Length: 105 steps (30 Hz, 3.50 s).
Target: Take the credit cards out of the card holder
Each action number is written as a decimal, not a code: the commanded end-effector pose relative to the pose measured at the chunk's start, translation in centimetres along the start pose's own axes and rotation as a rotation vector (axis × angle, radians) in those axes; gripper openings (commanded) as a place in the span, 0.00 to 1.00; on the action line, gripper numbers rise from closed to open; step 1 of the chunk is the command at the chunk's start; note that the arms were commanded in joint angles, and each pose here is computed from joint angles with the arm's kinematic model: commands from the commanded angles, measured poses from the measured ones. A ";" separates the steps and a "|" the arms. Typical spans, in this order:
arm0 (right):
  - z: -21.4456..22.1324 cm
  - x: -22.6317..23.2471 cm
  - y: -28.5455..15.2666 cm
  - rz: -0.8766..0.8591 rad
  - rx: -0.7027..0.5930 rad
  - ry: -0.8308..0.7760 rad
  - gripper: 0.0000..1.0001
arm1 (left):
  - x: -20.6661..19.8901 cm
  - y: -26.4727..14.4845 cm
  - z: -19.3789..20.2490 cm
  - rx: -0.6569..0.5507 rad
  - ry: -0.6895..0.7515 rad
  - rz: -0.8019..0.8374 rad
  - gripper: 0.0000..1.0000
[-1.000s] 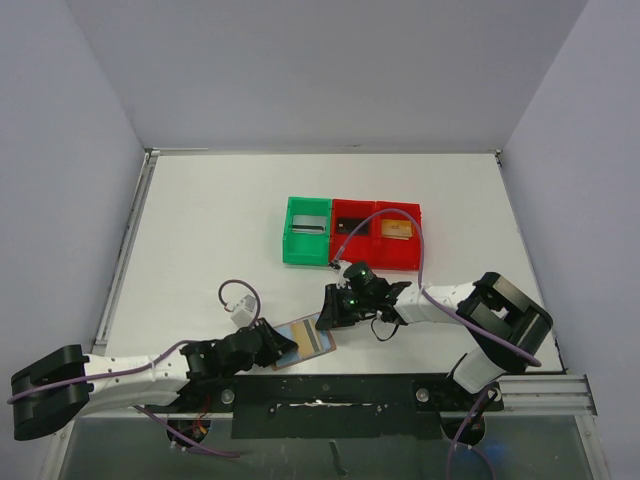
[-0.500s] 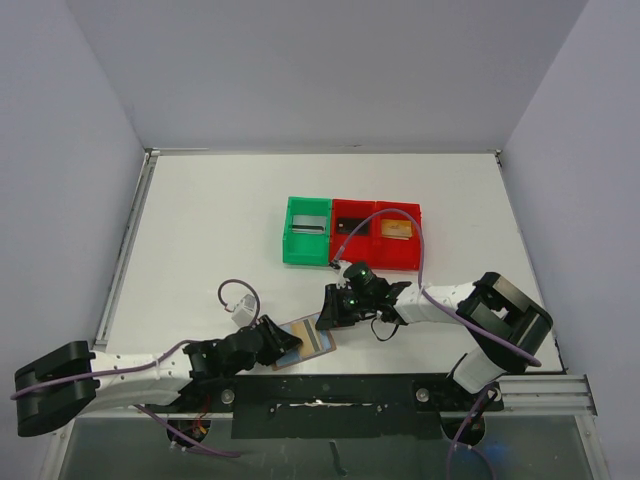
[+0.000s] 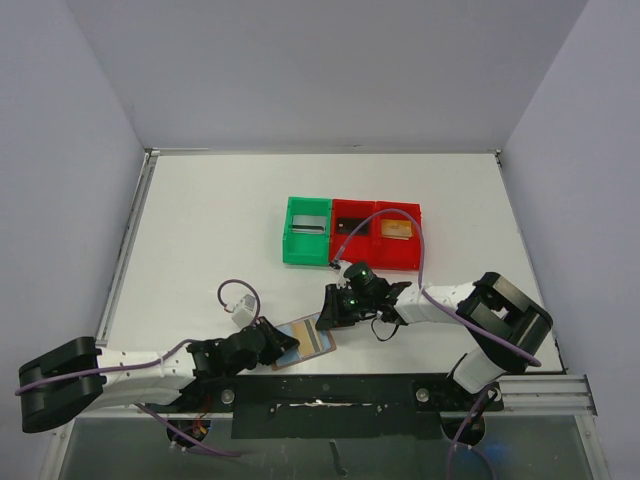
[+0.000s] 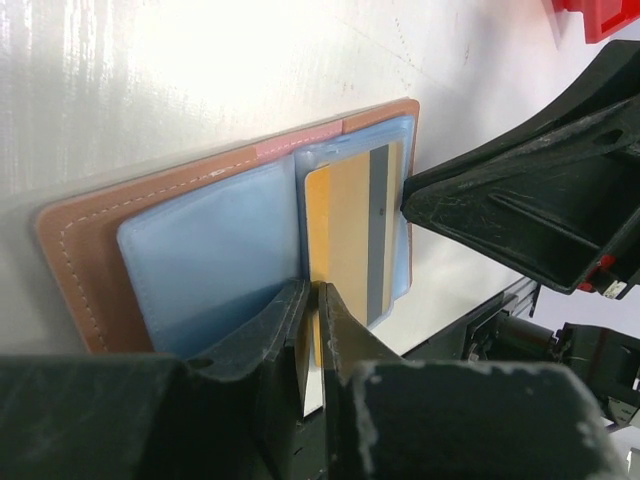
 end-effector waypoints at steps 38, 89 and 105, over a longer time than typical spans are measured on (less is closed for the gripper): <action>-2.6 4.4 -2.9 -0.076 -0.112 -0.124 0.36 | 2.0 -1.5 -1.1 -0.018 0.085 -0.110 0.00; 1.2 -2.2 0.7 0.049 -0.047 0.063 0.28 | 0.6 -2.4 -2.2 -0.053 0.034 -0.084 0.00; -8.6 3.7 -9.2 -0.101 -0.403 0.006 0.58 | -8.6 -5.4 -7.0 -0.104 0.256 0.060 0.00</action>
Point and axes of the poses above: each gripper's point midway between its finger pads, its own y axis out along the fingers, its own x axis along the line the jaws close on, z = x × y, the point moved 1 cm from there along -y, back along the fingers, and after that the axes turned 10 degrees about y, right-handed, at the moved point
